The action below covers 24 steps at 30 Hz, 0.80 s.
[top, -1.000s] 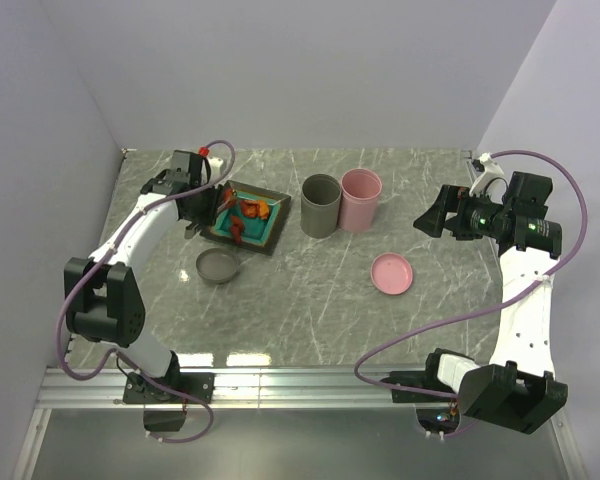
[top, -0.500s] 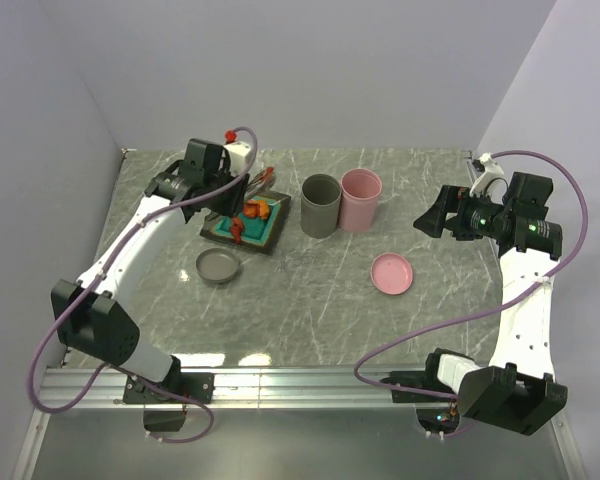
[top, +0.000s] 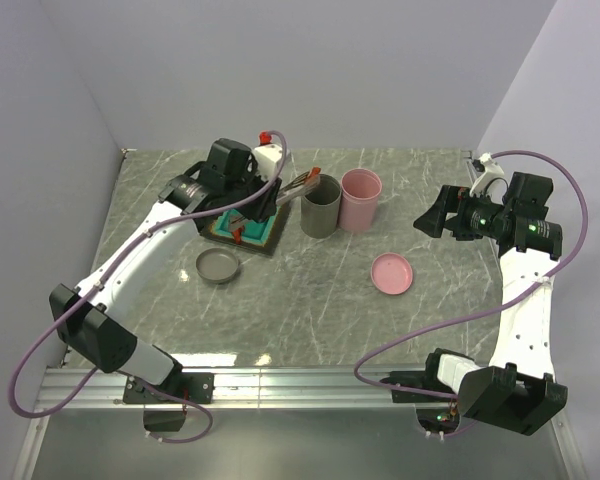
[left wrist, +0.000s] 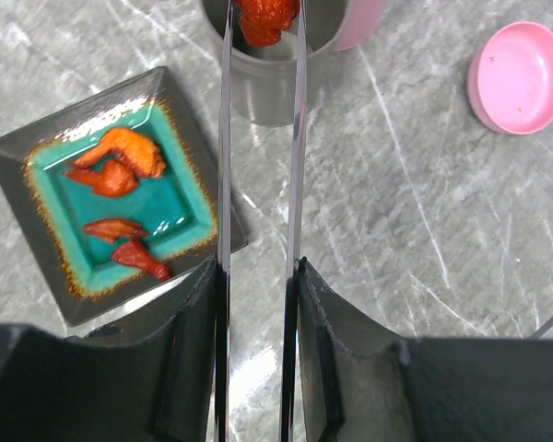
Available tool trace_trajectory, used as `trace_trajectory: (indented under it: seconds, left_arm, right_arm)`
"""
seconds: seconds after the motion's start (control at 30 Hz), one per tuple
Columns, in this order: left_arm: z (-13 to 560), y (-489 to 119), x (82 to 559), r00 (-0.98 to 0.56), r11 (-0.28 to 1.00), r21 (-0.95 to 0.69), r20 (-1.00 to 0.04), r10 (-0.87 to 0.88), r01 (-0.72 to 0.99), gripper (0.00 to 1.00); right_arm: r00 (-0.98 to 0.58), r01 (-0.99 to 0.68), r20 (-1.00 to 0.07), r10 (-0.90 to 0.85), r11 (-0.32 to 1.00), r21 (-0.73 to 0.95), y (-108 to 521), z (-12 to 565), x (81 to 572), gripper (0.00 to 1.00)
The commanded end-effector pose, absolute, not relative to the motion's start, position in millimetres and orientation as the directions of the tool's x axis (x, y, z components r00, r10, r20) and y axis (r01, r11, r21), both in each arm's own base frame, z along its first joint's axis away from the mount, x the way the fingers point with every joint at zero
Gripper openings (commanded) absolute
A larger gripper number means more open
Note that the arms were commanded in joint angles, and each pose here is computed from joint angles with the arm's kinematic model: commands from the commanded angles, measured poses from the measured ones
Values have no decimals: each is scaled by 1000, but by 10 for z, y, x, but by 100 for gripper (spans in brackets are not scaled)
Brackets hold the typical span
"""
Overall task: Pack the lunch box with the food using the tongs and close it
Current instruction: Place the food into the lunch box
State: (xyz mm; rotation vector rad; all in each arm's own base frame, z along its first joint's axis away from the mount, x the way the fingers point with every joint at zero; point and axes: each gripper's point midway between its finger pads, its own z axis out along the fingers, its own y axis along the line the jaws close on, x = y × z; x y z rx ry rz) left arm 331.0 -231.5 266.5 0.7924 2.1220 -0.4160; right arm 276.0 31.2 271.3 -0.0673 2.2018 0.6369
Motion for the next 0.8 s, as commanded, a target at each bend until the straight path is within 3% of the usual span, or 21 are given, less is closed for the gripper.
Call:
trace_trajectory:
  seconds: [0.0,0.3,0.63,0.77]
  left_arm:
    - [2929,-2478,3372,-403,717,-17,-836,372,697,31]
    - [2852,-2565,3396,-414,710,-10,-818,399,704,35]
    - [2930,-2592,3384,-399,700,-15,-830,389,714,59]
    - [3016,-2555,3371,-393,709,-9,-837,380,705,60]
  right_arm:
    - [-629,-265,-761,160,876,404,302,2796,2746,100]
    - [-629,-262,-761,161,877,402,294,2801,2745,100]
    - [-629,-263,-761,161,877,403,299,2798,2737,100]
    - [-629,-262,-761,161,877,402,299,2788,2729,100]
